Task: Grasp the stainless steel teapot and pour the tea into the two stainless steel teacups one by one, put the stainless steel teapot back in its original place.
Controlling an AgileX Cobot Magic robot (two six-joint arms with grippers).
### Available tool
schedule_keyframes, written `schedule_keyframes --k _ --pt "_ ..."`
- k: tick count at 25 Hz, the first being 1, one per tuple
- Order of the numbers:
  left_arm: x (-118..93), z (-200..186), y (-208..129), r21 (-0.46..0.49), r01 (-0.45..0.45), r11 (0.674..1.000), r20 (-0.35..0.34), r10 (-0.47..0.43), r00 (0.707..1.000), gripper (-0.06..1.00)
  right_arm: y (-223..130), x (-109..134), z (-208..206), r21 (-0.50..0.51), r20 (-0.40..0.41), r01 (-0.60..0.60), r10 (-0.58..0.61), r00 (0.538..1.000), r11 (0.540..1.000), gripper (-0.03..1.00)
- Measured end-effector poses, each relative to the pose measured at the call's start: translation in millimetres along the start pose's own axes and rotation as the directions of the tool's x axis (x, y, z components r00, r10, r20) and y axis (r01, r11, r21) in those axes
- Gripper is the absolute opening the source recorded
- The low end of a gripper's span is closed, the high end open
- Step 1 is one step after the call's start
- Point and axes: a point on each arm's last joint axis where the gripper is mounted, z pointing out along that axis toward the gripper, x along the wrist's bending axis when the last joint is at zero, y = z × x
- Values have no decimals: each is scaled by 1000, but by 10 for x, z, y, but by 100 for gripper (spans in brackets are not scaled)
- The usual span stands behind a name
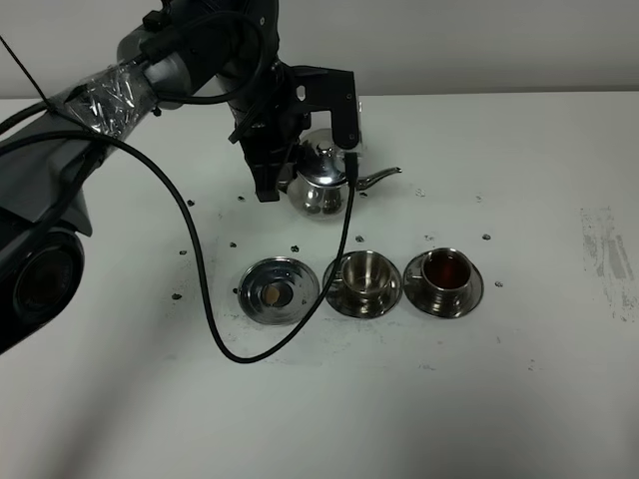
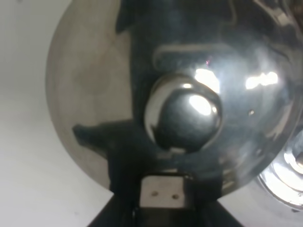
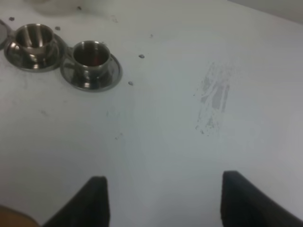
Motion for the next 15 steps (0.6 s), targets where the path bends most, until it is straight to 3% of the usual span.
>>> schedule_keyframes --k 7,11,15 --pt "-189 -133 -206 -24 71 997 -25 -72 997 21 0 0 0 0 0 -2 2 1000 1000 53" --pt "-300 -241 -374 -19 -54 998 -40 53 998 21 0 0 0 0 0 -2 2 1000 1000 53" --pt "-382 -235 -425 -4 -257 966 -20 257 966 21 0 0 0 0 0 -3 3 1000 1000 53"
